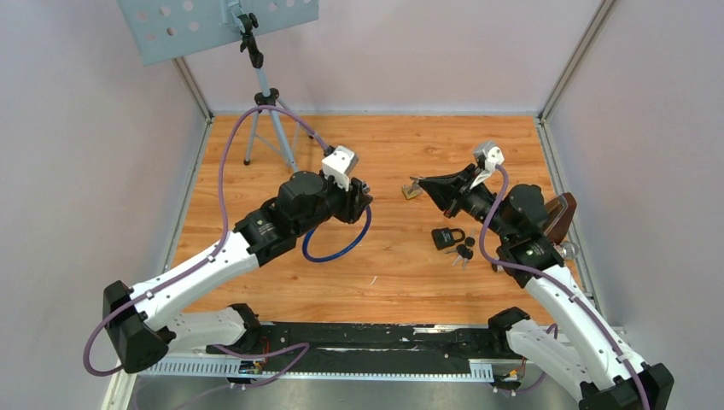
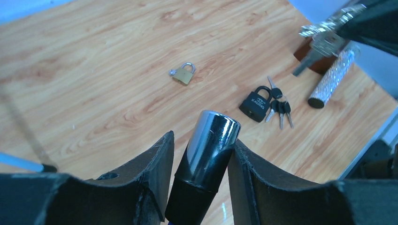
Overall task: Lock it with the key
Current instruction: Place the lock at the center of the board.
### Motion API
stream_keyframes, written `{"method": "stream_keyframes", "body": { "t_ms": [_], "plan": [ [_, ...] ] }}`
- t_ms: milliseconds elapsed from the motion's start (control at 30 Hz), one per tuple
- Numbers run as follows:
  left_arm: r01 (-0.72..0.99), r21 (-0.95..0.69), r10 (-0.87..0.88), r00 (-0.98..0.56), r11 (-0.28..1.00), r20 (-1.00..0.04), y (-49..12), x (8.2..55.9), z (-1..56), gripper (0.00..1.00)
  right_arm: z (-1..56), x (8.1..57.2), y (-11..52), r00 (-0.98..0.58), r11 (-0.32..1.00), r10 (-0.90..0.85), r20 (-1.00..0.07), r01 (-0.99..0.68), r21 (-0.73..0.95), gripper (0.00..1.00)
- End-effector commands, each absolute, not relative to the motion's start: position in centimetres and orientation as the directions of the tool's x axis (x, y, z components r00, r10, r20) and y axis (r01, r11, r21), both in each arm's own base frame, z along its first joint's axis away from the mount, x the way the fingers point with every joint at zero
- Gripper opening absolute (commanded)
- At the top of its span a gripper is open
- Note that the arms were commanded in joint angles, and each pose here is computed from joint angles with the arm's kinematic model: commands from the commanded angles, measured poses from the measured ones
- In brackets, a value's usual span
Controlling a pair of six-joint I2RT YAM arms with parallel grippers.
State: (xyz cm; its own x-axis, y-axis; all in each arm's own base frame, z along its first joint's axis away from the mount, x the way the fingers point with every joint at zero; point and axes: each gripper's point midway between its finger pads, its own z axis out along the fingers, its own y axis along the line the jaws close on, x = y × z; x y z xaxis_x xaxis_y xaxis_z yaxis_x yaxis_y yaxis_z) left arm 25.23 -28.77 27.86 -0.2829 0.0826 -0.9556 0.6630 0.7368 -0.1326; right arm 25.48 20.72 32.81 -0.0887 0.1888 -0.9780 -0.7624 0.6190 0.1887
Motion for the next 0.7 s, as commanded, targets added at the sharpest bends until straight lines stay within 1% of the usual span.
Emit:
{"method": "stream_keyframes", "body": {
  "t_ms": [0, 167, 267, 300, 367, 467, 500, 533, 567, 600, 633, 667],
  "plan": [
    [0.519, -0.366, -0.156, -0.403, 0.772, -0.902, -28.2, 26.6, 29.1, 0.0, 32.6, 25.9, 20.5, -0.219, 0.616, 0.318, -0.922, -0.691, 0.377, 0.0],
    [0.43, -0.519, -0.276, -0.509, 0.739, -0.815, -29.1, 27.5, 26.8, 0.0, 31.1, 25.7, 21.0, -0.328, 0.579, 0.372, -0.868, -0.649, 0.493, 0.0],
    [0.418, -0.618, -0.349, -0.557, 0.666, -0.754, -30.2, 28.1, 25.7, 0.0, 29.6, 25.5, 21.7, -0.394, 0.557, 0.37, -0.841, -0.63, 0.54, 0.0],
    [0.387, -0.652, -0.374, -0.585, 0.652, -0.72, -30.1, 28.4, 24.7, 0.0, 29.0, 25.4, 22.0, -0.409, 0.554, 0.364, -0.837, -0.627, 0.548, 0.0],
    [0.37, -0.693, -0.384, -0.627, 0.619, -0.678, -30.7, 28.7, 23.2, 0.0, 28.1, 25.2, 22.3, -0.433, 0.552, 0.359, -0.827, -0.616, 0.562, 0.0],
    [0.337, -0.708, -0.379, -0.662, 0.62, -0.647, -30.9, 29.1, 21.0, 0.0, 26.6, 25.1, 22.6, -0.475, 0.545, 0.362, -0.802, -0.59, 0.596, 0.0],
    [0.328, -0.701, -0.377, -0.66, 0.633, -0.65, -30.7, 29.4, 20.6, 0.0, 26.0, 25.0, 22.7, -0.488, 0.542, 0.364, -0.793, -0.581, 0.607, 0.0],
    [0.292, -0.68, -0.375, -0.658, 0.673, -0.653, -30.0, 29.8, 19.7, 0.0, 25.4, 24.9, 22.8, -0.499, 0.543, 0.365, -0.786, -0.572, 0.615, 0.0],
    [0.261, -0.659, -0.372, -0.655, 0.706, -0.658, -29.4, 30.1, 19.2, 0.04, 24.7, 24.9, 23.0, -0.508, 0.545, 0.364, -0.781, -0.564, 0.621, 0.0],
    [0.181, -0.603, -0.365, -0.652, 0.777, -0.665, -27.6, 30.5, 18.1, 0.09, 23.6, 25.0, 23.2, -0.521, 0.557, 0.36, -0.774, -0.546, 0.626, 0.0],
    [0.141, -0.544, -0.353, -0.624, 0.827, -0.697, -26.2, 31.1, 17.6, 0.24, 22.4, 25.1, 23.5, -0.536, 0.568, 0.356, -0.765, -0.526, 0.633, 0.0],
    [0.107, -0.5, -0.33, -0.632, 0.859, -0.701, -25.0, 30.8, 17.0, 0.3, 21.4, 25.0, 23.9, -0.548, 0.577, 0.35, -0.759, -0.512, 0.636, 0.0]
  ]
}}
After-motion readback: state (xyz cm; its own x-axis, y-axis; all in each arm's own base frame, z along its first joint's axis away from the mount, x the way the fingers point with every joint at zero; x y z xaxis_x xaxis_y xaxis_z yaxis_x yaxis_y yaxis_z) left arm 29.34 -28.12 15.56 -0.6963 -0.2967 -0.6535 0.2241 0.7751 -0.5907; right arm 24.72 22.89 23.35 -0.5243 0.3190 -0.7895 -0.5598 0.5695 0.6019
